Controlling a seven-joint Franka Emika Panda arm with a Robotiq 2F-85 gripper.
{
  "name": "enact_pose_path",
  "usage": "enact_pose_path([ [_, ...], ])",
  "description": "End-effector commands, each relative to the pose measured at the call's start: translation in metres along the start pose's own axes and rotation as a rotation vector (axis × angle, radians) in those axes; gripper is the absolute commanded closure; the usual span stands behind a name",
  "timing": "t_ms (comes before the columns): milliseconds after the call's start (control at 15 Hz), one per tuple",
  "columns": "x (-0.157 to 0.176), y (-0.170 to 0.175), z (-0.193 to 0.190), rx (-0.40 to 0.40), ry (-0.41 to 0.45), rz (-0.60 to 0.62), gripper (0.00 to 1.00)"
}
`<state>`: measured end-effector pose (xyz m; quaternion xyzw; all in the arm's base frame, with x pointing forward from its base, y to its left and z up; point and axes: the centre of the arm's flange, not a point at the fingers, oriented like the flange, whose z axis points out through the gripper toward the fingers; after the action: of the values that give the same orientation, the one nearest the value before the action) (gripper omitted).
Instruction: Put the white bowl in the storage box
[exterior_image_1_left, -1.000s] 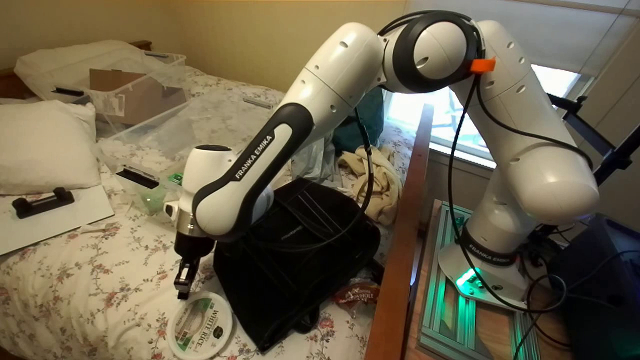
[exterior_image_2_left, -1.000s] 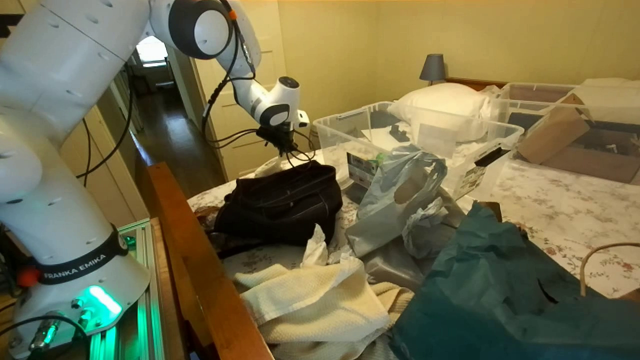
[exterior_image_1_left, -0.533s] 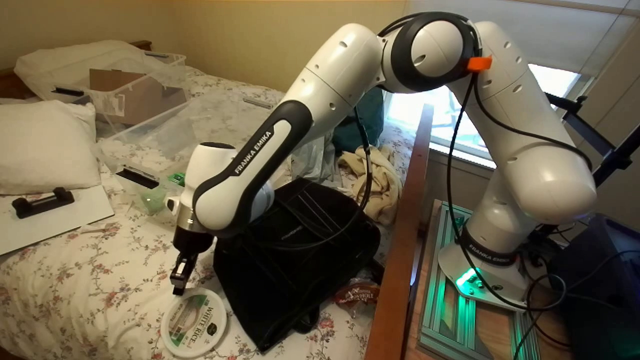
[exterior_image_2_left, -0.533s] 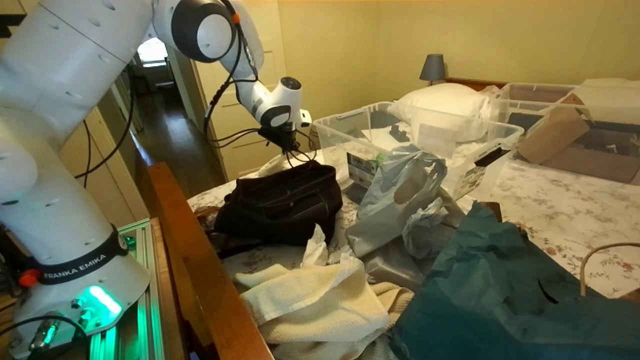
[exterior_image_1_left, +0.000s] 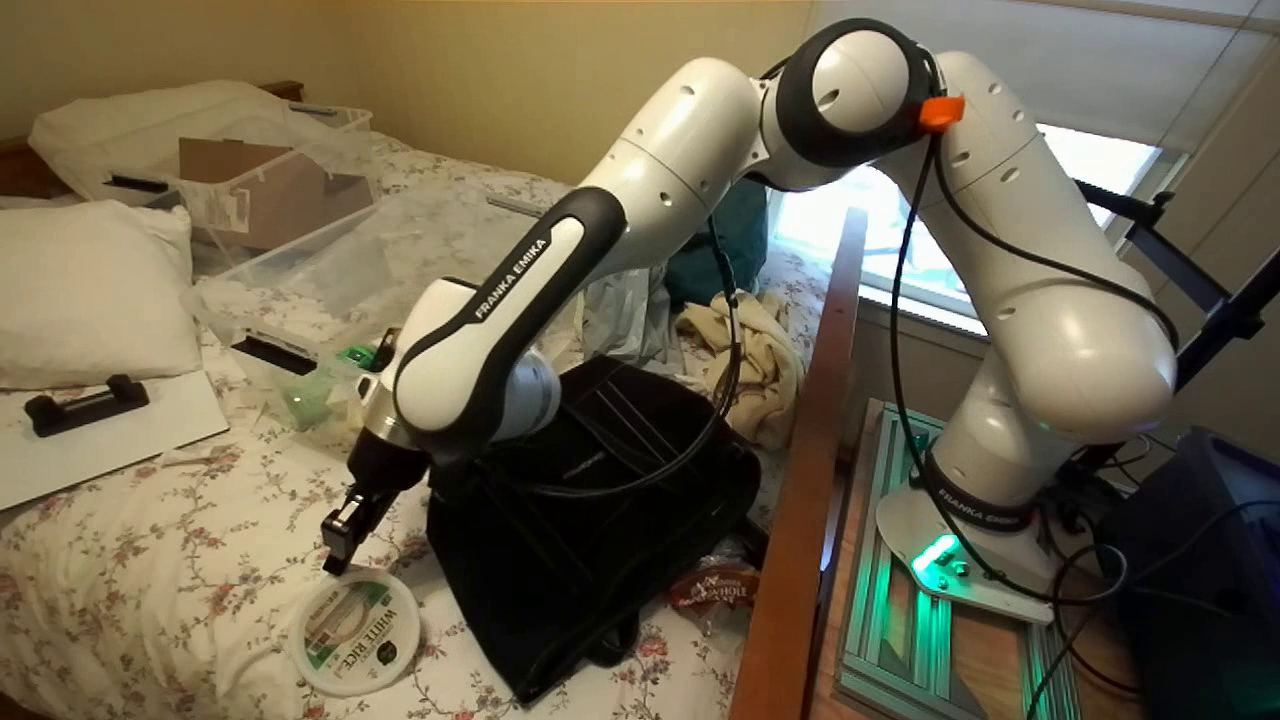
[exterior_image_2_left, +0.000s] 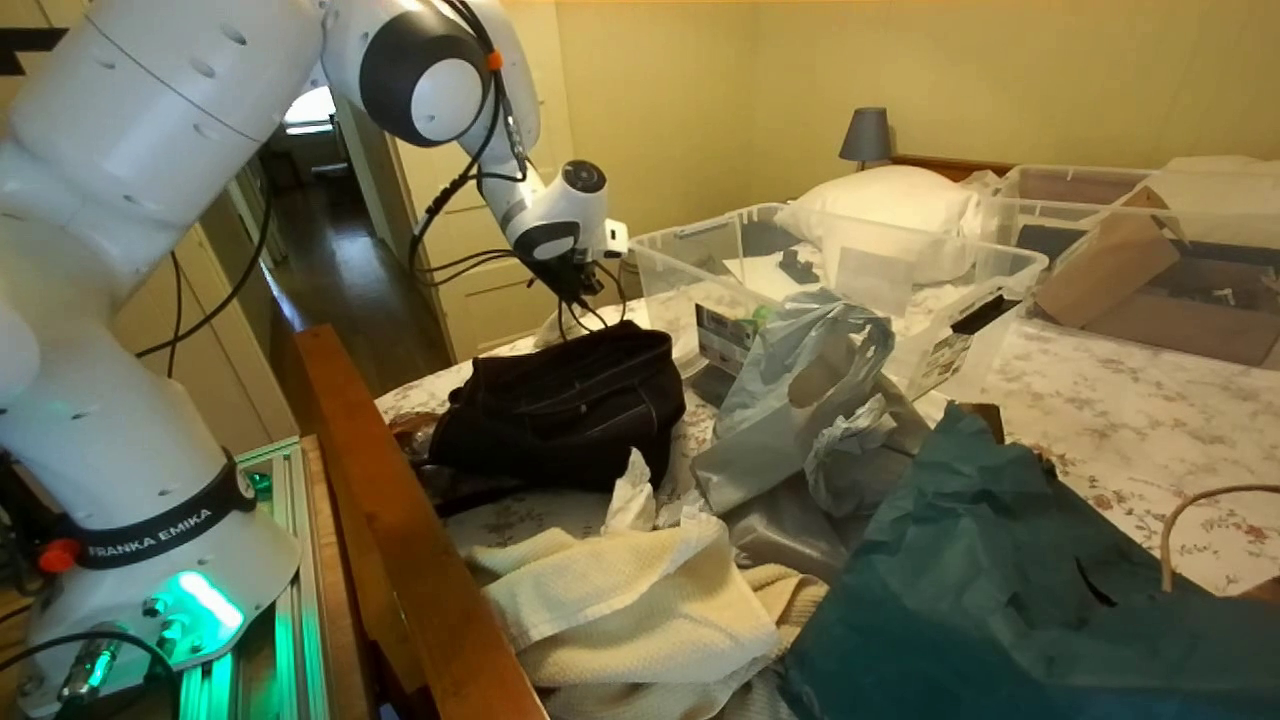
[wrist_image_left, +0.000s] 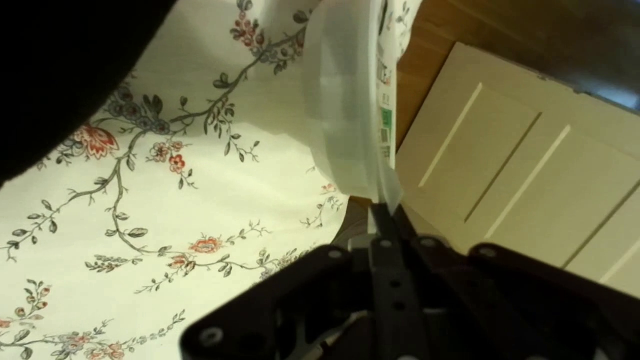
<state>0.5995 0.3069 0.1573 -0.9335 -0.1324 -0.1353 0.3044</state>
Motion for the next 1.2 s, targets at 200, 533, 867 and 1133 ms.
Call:
enact_pose_path([
  [200, -0.010, 0.006, -0.025, 0.072, 0.168, 0.148, 1.00],
  [533, -0.014, 0.009, -0.047, 0.055, 0.343, 0.210, 1.00],
  [867, -0.023, -0.002, -0.064, -0.028, 0.425, 0.238, 1.00],
  [1133, -0.033, -0.018, -0.079, -0.084, 0.493, 0.223, 1.00],
])
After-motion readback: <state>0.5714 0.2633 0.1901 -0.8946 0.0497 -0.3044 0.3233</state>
